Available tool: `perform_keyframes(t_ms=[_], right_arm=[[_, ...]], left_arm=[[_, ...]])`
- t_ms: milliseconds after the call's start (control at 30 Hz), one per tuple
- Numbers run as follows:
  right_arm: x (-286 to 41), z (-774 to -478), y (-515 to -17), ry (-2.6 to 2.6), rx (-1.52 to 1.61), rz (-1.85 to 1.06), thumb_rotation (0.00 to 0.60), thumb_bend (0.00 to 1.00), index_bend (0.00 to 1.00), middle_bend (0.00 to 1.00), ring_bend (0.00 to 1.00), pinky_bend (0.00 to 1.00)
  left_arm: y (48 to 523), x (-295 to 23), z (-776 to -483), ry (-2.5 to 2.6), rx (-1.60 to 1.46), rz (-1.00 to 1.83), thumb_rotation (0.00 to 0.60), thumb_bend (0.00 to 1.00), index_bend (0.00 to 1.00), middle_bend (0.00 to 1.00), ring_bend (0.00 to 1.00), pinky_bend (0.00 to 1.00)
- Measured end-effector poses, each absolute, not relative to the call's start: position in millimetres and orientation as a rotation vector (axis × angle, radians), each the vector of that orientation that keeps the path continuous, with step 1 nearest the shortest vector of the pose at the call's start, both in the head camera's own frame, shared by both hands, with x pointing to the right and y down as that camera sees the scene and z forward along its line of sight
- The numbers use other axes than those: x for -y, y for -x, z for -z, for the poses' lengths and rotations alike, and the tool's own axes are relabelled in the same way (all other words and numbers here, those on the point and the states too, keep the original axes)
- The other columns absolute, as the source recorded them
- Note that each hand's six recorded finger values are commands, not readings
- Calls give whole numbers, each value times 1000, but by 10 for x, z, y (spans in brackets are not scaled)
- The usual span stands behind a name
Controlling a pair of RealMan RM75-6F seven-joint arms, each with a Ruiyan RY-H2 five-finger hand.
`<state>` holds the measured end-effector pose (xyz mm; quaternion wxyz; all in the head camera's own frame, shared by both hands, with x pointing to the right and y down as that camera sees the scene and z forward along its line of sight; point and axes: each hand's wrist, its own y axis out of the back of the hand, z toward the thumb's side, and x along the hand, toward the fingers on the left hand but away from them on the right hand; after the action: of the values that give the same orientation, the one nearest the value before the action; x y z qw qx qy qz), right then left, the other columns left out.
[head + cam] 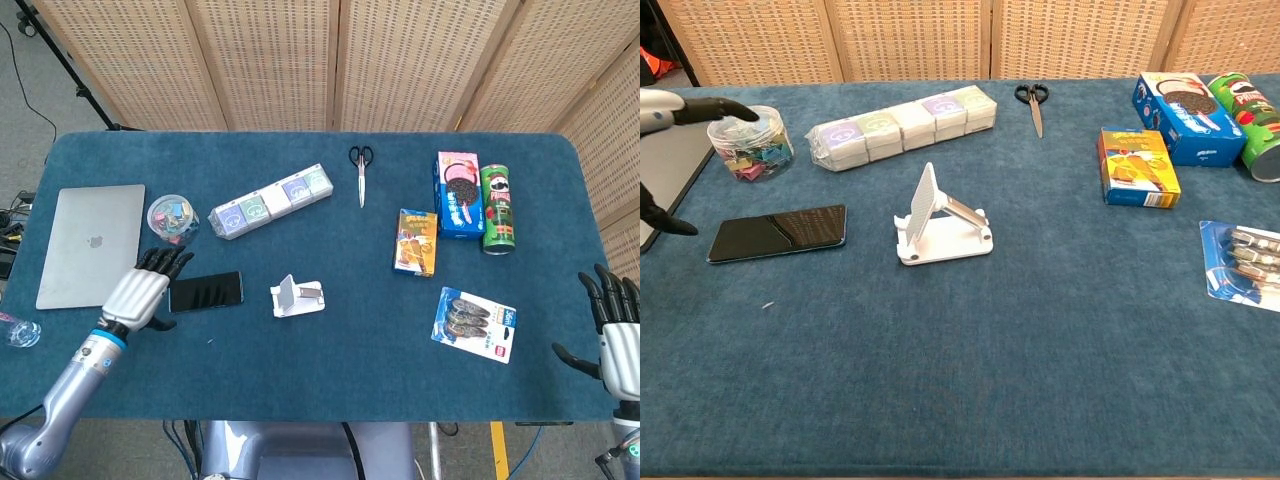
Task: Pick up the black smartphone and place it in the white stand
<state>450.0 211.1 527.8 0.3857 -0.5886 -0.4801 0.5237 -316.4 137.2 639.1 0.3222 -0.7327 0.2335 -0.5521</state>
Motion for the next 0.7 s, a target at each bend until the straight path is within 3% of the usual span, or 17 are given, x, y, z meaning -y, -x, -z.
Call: perform_keyframes(t_ms=[200,500,700], right_arm=[[-2106,-5265,-4536,1521,1240,-1331,600,0,0,0,0,0],[-2107,-5265,-4562,1535,1248,-1339,600,0,0,0,0,0],[-2102,-5280,-4585,1539,1251,-1352,600,0,0,0,0,0]], left_arm=[[2830,-1375,-6656,1992,-578,1463,600,0,0,0,0,0],[2762,-1214,-6935,1950,-592,1545,600,0,0,0,0,1],[2753,-1208,-7078,1955,-601,1570,600,0,66,0,0,83]])
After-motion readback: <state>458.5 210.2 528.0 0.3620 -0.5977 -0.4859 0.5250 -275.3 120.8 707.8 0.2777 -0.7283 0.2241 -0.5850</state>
